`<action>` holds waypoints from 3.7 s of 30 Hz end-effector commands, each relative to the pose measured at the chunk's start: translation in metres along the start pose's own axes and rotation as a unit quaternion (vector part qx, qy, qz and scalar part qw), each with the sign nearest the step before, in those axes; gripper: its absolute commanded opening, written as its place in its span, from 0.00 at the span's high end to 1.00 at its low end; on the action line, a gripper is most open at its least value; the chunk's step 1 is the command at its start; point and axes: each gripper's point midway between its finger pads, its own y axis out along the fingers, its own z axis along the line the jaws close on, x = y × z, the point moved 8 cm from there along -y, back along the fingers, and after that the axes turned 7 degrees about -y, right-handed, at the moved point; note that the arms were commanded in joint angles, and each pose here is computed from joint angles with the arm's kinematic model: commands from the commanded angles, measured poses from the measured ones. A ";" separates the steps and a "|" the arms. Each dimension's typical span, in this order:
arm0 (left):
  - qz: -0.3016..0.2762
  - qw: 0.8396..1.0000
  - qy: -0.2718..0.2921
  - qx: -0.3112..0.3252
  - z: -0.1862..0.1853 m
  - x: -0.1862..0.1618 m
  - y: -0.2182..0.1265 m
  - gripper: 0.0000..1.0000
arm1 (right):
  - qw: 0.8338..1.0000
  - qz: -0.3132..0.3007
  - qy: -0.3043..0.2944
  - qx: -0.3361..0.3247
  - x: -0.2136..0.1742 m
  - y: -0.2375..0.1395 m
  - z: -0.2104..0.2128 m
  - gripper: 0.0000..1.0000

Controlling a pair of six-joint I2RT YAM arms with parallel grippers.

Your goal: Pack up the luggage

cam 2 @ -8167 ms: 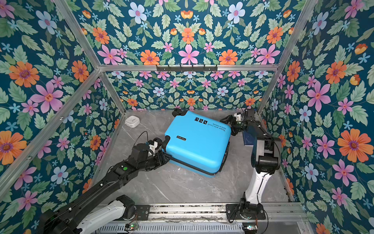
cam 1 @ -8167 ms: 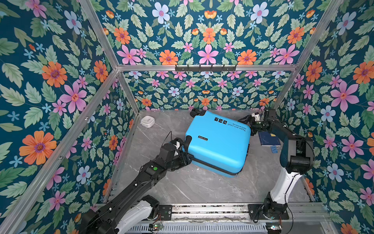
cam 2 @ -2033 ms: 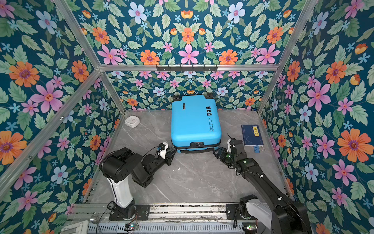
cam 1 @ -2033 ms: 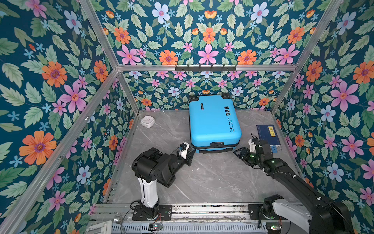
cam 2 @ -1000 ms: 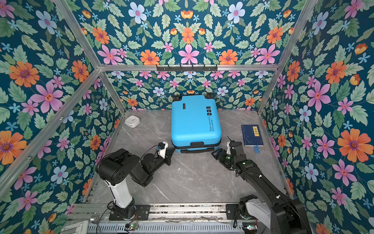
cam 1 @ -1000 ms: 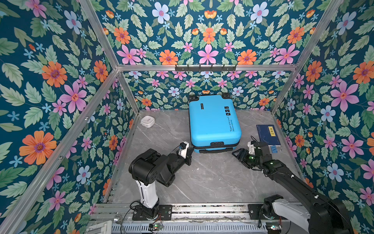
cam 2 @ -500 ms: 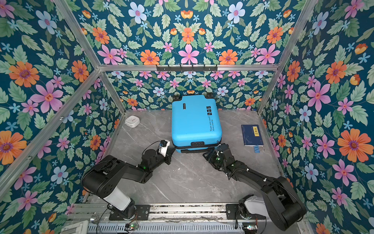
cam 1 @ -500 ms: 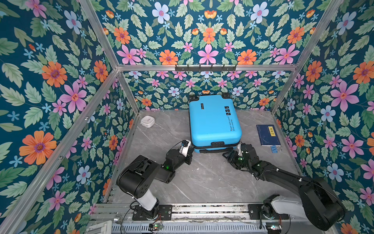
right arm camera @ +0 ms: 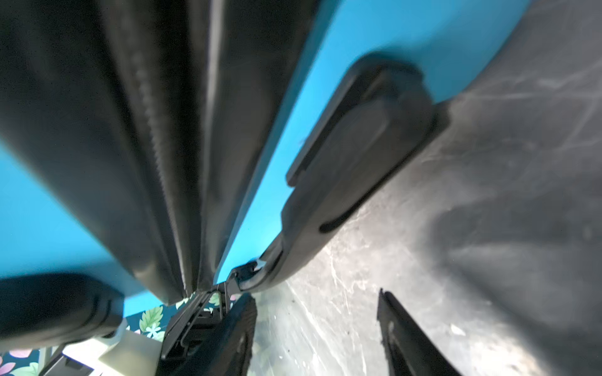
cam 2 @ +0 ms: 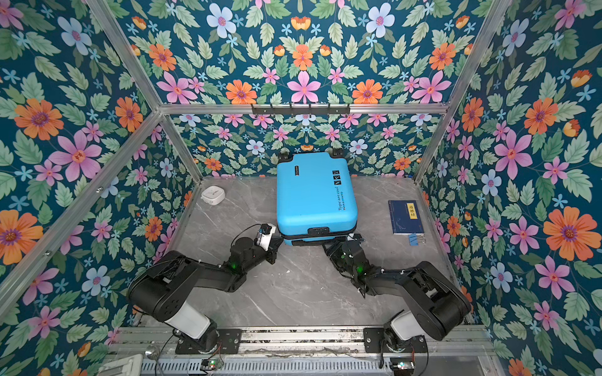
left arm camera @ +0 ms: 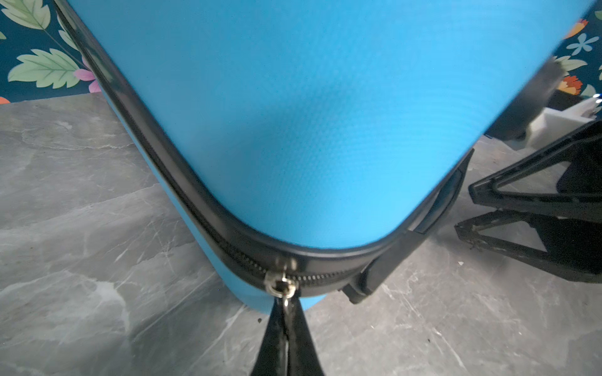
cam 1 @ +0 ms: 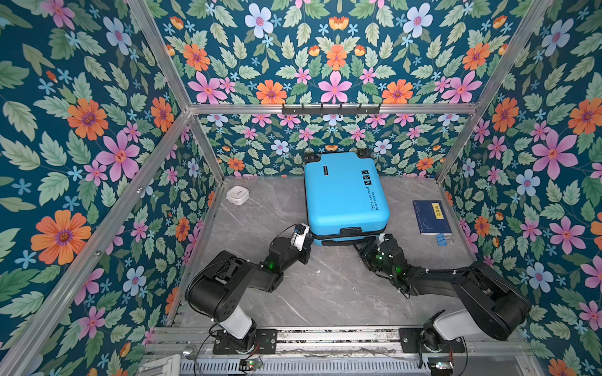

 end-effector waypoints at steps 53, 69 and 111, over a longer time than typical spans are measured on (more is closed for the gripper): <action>0.057 0.993 0.055 -0.086 -0.060 0.004 0.002 1.00 | 0.990 -0.055 0.005 0.132 -0.016 0.064 0.033 1.00; 0.004 1.000 0.019 -0.019 -0.046 0.008 -0.005 1.00 | 0.991 -0.065 0.008 0.118 -0.017 0.047 0.018 1.00; -0.092 0.996 -0.004 -0.006 -0.019 -0.007 -0.022 0.48 | 0.995 -0.065 -0.017 0.080 -0.015 0.008 0.003 1.00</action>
